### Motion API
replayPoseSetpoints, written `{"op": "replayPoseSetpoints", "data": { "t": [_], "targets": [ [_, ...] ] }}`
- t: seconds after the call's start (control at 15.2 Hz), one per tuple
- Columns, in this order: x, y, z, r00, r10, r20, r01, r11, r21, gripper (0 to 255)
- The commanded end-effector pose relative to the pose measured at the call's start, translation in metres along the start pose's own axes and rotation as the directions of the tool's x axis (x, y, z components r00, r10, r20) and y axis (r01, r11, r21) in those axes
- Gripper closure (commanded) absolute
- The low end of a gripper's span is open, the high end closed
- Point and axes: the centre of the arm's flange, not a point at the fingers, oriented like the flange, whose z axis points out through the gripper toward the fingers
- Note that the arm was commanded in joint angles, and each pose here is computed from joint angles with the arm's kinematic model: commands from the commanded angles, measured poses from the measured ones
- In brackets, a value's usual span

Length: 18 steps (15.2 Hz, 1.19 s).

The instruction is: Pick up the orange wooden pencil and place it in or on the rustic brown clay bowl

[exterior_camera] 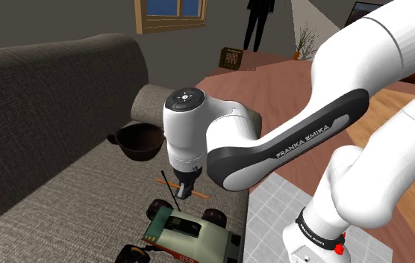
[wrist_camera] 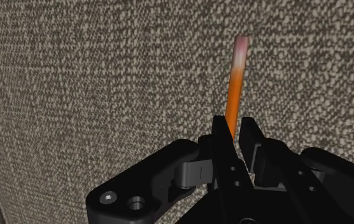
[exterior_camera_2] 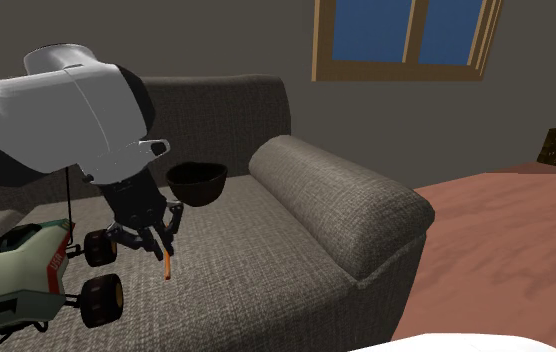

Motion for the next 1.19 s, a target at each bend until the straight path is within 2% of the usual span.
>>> {"op": "replayPoseSetpoints", "data": {
  "t": [0.0, 1.12],
  "targets": [
    [-0.001, 0.002, -0.009, 1.0, 0.0, 0.001, 0.0, 1.0, 0.0, 255],
    [-0.001, 0.022, -0.097, 1.0, 0.0, 0.001, 0.0, 1.0, 0.0, 255]
  ]
}}
